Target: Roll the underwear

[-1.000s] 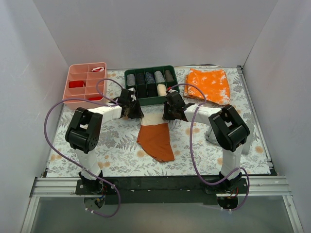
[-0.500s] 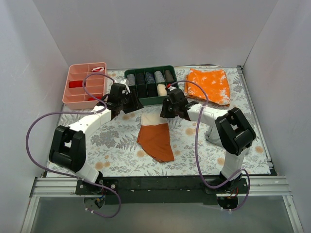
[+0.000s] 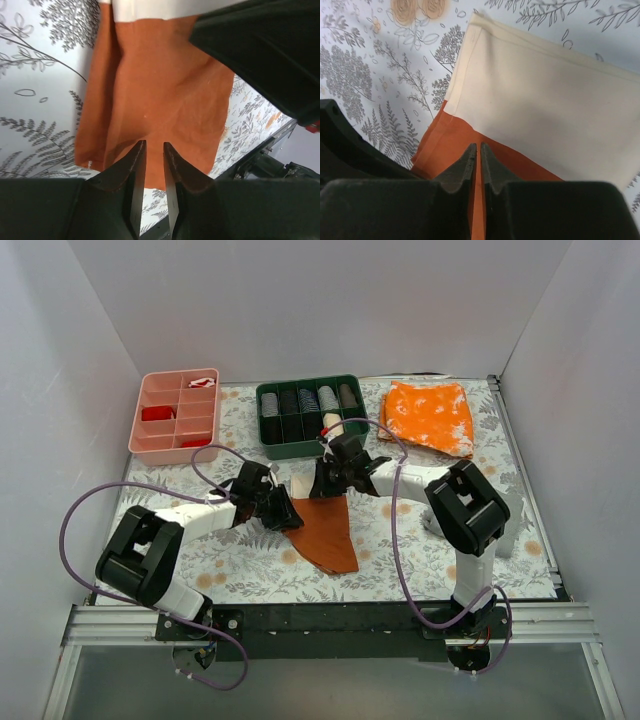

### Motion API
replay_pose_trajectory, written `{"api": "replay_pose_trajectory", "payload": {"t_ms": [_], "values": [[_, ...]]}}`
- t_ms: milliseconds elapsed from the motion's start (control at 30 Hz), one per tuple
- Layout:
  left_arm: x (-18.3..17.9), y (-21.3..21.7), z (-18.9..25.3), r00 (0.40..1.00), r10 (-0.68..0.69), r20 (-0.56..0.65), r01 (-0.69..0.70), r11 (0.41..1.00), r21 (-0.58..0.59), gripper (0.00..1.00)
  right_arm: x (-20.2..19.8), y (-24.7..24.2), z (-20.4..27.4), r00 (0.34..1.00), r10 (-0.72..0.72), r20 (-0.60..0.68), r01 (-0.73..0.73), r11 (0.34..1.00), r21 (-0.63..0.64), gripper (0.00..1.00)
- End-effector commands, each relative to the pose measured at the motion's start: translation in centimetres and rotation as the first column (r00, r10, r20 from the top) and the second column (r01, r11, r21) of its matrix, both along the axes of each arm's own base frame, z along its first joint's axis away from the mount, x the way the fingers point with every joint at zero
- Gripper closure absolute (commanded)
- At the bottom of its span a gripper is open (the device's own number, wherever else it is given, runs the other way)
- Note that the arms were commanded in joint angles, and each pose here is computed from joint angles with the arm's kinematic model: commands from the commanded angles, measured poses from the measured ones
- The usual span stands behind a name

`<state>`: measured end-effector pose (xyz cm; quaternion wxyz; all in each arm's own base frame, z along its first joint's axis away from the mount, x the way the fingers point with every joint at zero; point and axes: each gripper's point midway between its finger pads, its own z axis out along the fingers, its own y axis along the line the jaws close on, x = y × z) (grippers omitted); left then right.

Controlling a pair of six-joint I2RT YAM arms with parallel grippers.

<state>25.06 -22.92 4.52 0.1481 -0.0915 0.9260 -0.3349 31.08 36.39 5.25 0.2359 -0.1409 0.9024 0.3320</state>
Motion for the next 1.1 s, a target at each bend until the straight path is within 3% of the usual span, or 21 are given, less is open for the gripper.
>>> {"api": "replay_pose_trajectory", "payload": {"t_ms": [0,267,700,1067], "values": [[0.5,-1.0,1.6,0.998,0.023,0.053,-0.02,0.998,-0.052,0.81,0.9,1.8,1.0,1.0,0.02,0.011,-0.021,0.998,0.052,0.86],[-0.4,1.8,-2.6,0.996,0.093,0.01,-0.093,0.99,0.107,0.85,2.5,0.9,-0.3,0.999,-0.01,0.047,0.012,0.999,-0.032,0.87],[-2.6,3.6,-5.1,0.992,0.116,-0.041,-0.108,0.98,0.17,0.86,4.7,-1.6,-3.7,0.995,-0.095,0.019,0.097,0.979,-0.177,0.87],[-1.3,3.0,-4.1,0.996,0.087,0.0,-0.086,0.983,0.161,0.86,4.9,0.7,1.4,0.995,-0.041,0.095,0.041,0.999,0.002,0.87]]}}
